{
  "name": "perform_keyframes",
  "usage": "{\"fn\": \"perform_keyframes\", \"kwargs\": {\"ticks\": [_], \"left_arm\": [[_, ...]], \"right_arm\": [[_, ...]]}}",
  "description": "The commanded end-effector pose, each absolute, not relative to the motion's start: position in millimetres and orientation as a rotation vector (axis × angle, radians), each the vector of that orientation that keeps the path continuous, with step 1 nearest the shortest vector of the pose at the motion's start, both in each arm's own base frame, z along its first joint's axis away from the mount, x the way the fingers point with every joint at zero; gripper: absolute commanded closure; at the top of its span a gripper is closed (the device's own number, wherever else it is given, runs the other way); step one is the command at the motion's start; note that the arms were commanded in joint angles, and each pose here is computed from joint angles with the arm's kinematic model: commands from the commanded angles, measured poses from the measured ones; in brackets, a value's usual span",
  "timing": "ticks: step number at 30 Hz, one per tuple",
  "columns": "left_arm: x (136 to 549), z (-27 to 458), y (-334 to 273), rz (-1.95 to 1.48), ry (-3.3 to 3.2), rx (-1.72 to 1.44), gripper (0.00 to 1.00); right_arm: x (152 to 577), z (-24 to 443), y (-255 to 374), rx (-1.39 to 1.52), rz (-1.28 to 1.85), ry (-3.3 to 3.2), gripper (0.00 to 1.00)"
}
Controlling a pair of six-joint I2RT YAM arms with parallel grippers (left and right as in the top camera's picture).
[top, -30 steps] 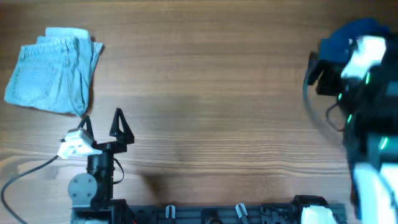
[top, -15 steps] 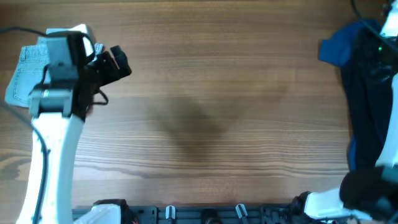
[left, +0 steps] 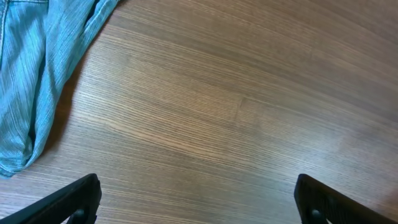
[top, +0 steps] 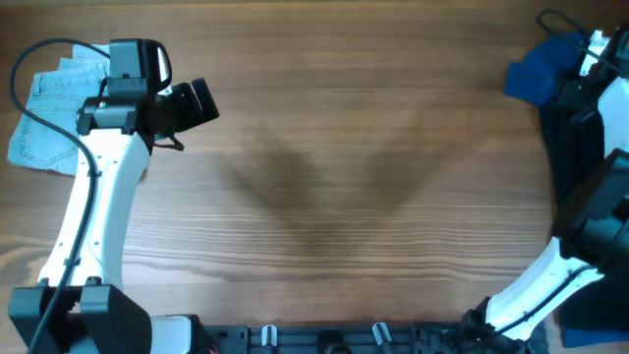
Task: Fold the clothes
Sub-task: 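Grasp the black shorts from the pile with the right gripper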
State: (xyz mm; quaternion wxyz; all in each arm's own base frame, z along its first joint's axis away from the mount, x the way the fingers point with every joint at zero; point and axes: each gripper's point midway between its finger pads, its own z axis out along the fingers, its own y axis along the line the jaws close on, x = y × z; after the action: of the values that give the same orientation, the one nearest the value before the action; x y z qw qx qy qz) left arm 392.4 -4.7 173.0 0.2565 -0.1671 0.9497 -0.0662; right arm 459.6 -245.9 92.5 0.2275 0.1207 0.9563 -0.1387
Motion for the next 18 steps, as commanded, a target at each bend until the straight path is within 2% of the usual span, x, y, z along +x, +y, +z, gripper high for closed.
{"fn": "perform_keyframes", "kwargs": {"ticks": [1, 6, 10, 13, 15, 16, 18], "left_arm": [[395, 176, -9, -0.192, 2.575, -0.420, 0.00], [395, 176, -9, -0.192, 2.575, -0.420, 0.00], [395, 176, -9, -0.192, 2.575, -0.420, 0.00], [395, 176, -9, -0.192, 2.575, -0.420, 0.00], [395, 176, -9, -0.192, 2.575, -0.420, 0.00], [395, 176, -9, -0.192, 2.575, -0.420, 0.00], [395, 176, -9, -0.192, 2.575, -0.420, 0.00]], "right_arm": [[467, 73, -259, 0.339, -0.429, 2.636, 0.32], [472, 48, -268, 0.327, -0.440, 2.643, 0.33], [468, 46, -275, 0.348, -0.490, 2.648, 0.43], [460, 37, -284, 0.375, -0.525, 2.673, 0.38], [459, 37, -286, 0.380, -0.526, 2.674, 0.38], [459, 37, -286, 0.381, -0.526, 2.673, 0.42], [459, 37, -286, 0.381, -0.526, 2.673, 0.58]]}}
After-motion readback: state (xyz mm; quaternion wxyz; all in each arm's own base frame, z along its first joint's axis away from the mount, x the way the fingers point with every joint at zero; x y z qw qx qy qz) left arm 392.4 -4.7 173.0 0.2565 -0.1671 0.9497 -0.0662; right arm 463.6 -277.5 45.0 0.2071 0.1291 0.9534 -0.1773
